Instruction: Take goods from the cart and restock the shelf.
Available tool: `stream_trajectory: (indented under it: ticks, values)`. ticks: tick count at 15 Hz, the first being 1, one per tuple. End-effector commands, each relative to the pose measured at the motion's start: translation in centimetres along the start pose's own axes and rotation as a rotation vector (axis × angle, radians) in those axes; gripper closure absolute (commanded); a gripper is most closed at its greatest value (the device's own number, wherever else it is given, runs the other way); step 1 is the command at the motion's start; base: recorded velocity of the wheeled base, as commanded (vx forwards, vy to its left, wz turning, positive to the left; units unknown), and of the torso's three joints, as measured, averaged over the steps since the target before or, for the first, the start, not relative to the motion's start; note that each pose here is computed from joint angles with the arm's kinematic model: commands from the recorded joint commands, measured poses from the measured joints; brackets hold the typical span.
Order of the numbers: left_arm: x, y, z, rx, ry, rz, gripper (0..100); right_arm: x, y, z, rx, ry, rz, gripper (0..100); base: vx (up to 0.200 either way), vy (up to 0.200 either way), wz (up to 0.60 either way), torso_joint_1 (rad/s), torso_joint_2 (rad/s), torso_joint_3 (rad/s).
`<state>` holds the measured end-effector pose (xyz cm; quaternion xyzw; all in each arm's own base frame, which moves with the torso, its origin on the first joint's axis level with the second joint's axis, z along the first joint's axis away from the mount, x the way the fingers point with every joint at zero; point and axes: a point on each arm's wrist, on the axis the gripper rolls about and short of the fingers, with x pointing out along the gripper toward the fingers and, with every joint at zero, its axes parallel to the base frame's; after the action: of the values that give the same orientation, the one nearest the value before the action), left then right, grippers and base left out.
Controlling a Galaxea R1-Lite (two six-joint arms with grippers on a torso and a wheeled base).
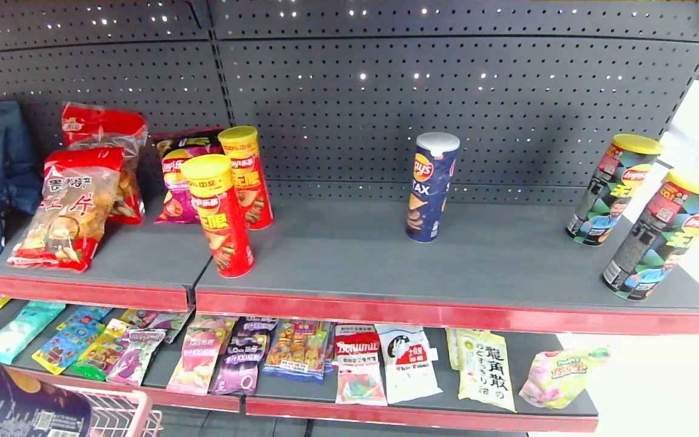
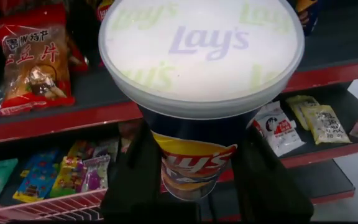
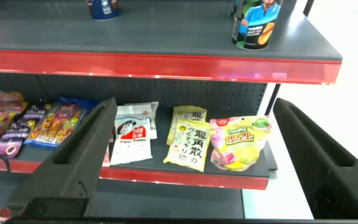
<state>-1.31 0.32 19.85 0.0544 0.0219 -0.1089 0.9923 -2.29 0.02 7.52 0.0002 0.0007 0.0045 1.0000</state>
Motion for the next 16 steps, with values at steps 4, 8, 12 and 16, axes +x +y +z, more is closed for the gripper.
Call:
stream_trajectory:
  ticks: [4, 8, 12, 16]
  values:
    - [-0.1, 0.0, 0.0, 0.052, -0.005, 0.000, 100, 0.0, 0.0, 0.0, -0.003, 0.002, 0.003, 0, 0.000, 0.000, 0.00, 0.000, 0.00, 0.000]
    - [-0.8, -0.1, -1.0, 0.084, -0.027, -0.012, 100, 0.0, 0.0, 0.0, -0.005, 0.002, 0.003, 0, 0.000, 0.000, 0.00, 0.000, 0.00, 0.000]
    - [-1.0, -0.3, -2.2, 0.083, -0.027, -0.034, 100, 1.8, 0.0, 11.1, 0.050, -0.018, 0.015, 0, 0.000, 0.000, 0.00, 0.000, 0.00, 0.000]
    - [-0.8, -0.3, -2.5, 0.083, -0.009, -0.043, 100, 9.3, 0.1, 17.2, -0.121, 0.131, 0.048, 0, 0.000, 0.000, 0.00, 0.000, 0.00, 0.000]
